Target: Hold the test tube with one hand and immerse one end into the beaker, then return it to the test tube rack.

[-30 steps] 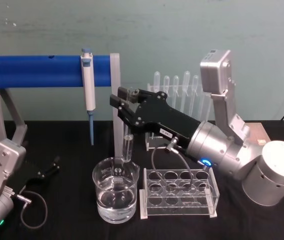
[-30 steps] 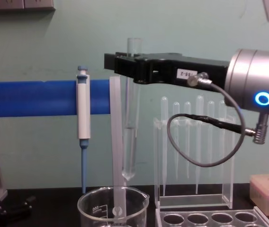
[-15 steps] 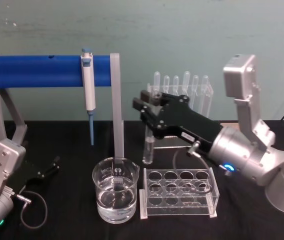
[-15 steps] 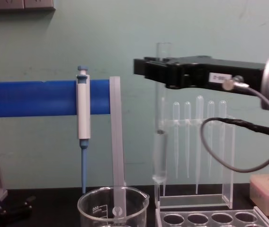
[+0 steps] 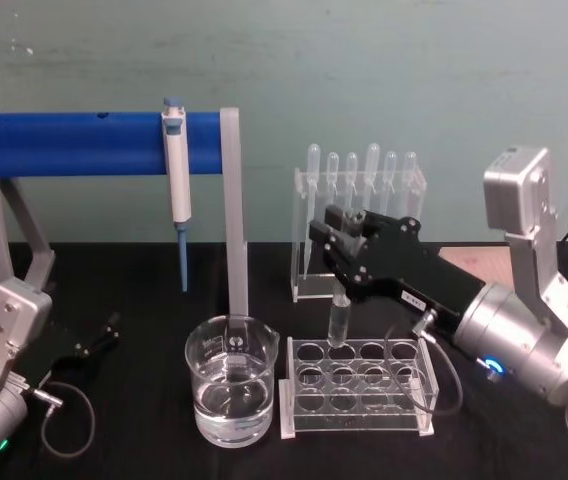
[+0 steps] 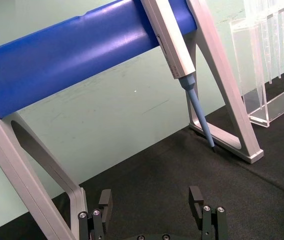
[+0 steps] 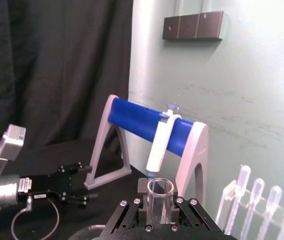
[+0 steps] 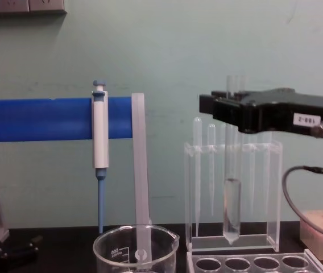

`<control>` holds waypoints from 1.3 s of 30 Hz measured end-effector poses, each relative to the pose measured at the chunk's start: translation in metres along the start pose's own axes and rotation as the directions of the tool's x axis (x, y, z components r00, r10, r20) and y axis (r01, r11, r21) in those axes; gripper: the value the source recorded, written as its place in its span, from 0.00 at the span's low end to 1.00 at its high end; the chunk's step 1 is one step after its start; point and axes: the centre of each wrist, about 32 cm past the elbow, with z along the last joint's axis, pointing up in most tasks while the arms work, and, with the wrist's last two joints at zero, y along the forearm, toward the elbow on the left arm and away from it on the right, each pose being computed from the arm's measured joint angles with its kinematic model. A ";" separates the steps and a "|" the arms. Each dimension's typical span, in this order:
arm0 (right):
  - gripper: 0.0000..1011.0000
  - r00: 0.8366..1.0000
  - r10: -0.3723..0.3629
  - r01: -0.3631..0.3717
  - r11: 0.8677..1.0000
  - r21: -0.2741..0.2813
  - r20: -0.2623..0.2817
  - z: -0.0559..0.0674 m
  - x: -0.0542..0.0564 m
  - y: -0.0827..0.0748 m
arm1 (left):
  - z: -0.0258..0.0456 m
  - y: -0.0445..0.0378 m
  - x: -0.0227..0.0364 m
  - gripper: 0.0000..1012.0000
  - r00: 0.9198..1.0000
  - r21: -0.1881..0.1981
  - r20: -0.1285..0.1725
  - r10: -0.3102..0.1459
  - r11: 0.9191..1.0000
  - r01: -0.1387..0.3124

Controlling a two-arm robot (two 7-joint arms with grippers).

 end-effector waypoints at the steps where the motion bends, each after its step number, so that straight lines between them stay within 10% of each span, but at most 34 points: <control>1: 0.22 1.000 -0.002 0.002 1.000 -0.002 0.000 -0.001 0.000 -0.001 | 0.0000 0.0000 0.0000 0.99 1.000 0.000 0.000 0.000 1.000 0.000; 39: 0.22 0.996 -0.063 0.057 0.994 -0.092 -0.060 -0.049 -0.011 -0.008 | 0.0000 0.0000 0.0000 0.99 1.000 0.000 0.000 0.000 1.000 0.000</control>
